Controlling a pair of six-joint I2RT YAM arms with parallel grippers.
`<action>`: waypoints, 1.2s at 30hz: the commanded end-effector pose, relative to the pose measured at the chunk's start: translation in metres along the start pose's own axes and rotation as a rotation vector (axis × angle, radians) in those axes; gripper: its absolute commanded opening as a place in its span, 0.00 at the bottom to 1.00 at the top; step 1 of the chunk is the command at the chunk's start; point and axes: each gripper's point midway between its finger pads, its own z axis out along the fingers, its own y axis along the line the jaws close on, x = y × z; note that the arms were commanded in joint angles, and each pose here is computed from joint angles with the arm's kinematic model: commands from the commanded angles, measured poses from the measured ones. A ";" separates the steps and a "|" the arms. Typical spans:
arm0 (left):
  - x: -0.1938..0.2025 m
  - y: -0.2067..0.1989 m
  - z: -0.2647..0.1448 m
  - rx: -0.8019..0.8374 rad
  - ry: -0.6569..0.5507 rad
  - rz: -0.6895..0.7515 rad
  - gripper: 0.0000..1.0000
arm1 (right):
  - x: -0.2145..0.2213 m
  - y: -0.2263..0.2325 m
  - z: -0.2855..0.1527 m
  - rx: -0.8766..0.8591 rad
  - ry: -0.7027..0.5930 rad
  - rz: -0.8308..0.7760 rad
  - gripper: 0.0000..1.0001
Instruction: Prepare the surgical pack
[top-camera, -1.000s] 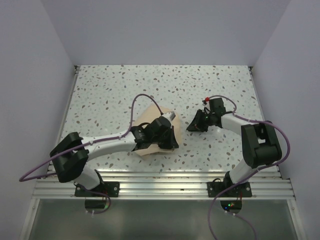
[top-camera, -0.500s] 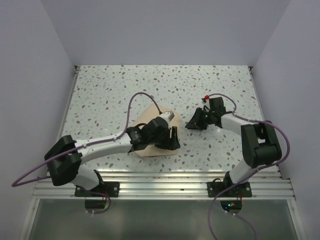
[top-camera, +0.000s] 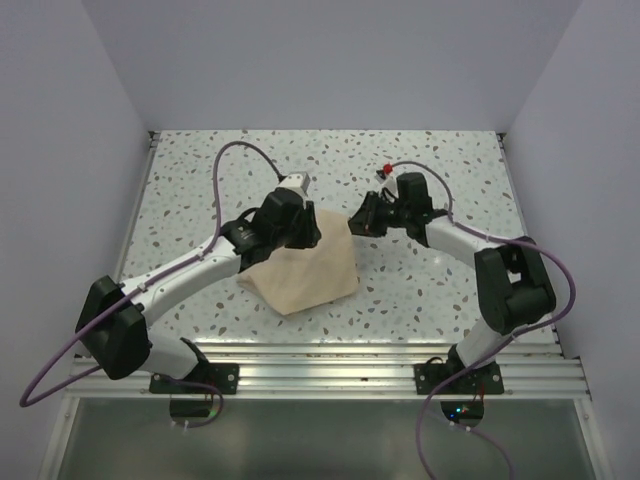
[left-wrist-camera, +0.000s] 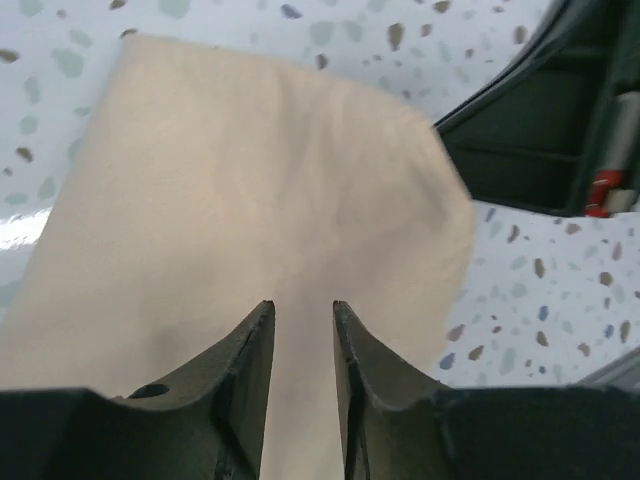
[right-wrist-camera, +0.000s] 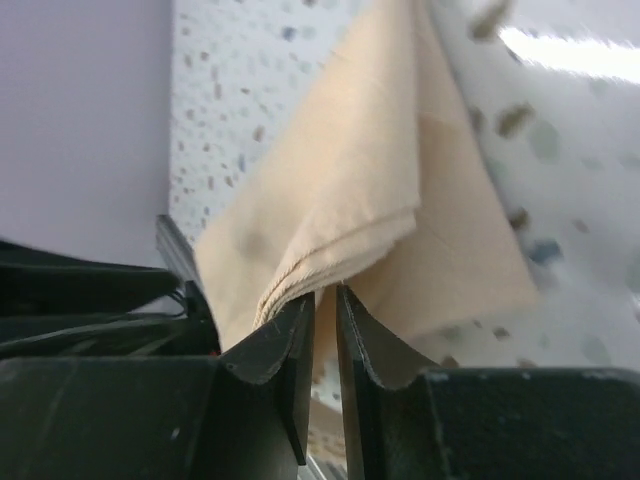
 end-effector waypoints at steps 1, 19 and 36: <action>0.010 0.045 0.006 -0.096 0.020 -0.003 0.31 | -0.037 0.067 0.017 -0.198 -0.053 -0.107 0.18; 0.010 0.103 -0.003 -0.216 0.012 -0.041 0.00 | 0.026 -0.009 -0.062 0.286 -0.042 -0.203 0.19; 0.066 0.143 0.012 -0.254 0.125 -0.195 0.00 | -0.044 0.109 0.050 -0.396 0.044 -0.039 0.22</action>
